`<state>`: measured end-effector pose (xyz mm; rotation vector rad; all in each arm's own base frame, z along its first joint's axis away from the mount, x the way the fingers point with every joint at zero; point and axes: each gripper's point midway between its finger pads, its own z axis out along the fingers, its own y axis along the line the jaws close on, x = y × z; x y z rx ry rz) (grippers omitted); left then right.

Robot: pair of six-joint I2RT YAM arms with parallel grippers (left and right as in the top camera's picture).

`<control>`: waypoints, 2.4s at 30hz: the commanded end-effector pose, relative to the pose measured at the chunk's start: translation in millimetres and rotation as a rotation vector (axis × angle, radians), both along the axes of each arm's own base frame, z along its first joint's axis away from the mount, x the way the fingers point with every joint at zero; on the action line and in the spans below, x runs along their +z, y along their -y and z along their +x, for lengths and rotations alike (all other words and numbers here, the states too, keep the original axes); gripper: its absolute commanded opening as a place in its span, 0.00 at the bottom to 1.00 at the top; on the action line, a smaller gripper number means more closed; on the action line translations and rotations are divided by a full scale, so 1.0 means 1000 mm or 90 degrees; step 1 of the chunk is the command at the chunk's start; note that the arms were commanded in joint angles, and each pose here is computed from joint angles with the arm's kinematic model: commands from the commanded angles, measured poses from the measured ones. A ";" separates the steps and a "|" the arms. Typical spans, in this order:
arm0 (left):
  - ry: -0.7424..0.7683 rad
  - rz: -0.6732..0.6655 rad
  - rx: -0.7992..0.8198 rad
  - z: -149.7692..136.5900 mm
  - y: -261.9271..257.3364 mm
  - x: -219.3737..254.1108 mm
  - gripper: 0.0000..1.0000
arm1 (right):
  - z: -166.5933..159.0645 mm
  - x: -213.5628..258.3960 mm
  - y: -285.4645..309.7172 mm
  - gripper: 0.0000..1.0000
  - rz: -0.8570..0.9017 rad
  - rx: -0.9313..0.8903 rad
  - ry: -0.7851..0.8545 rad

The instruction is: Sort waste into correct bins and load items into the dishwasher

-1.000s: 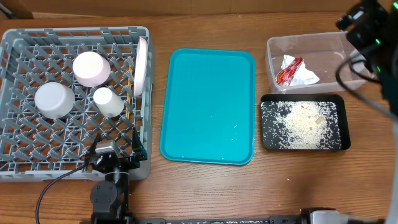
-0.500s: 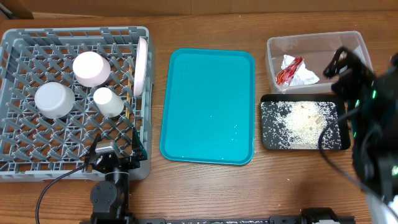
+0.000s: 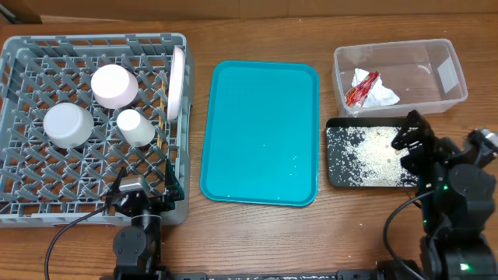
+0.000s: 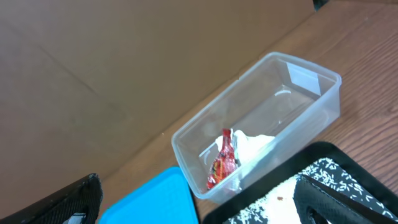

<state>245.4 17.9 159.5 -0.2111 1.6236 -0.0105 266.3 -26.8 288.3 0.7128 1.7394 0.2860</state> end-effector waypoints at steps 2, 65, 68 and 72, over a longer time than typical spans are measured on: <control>0.004 0.013 0.005 -0.001 -0.001 0.001 1.00 | -0.001 -0.022 -0.011 1.00 -0.049 0.054 0.024; 0.004 0.013 0.005 -0.001 -0.001 0.001 1.00 | -0.026 -0.059 -0.023 1.00 -0.151 0.094 0.316; 0.004 0.013 0.005 -0.001 -0.001 0.001 1.00 | -0.025 -0.064 -0.023 1.00 -0.166 0.097 0.301; 0.004 0.013 0.005 -0.001 -0.001 0.001 1.00 | -0.024 -0.071 -0.023 1.00 -0.166 0.099 0.282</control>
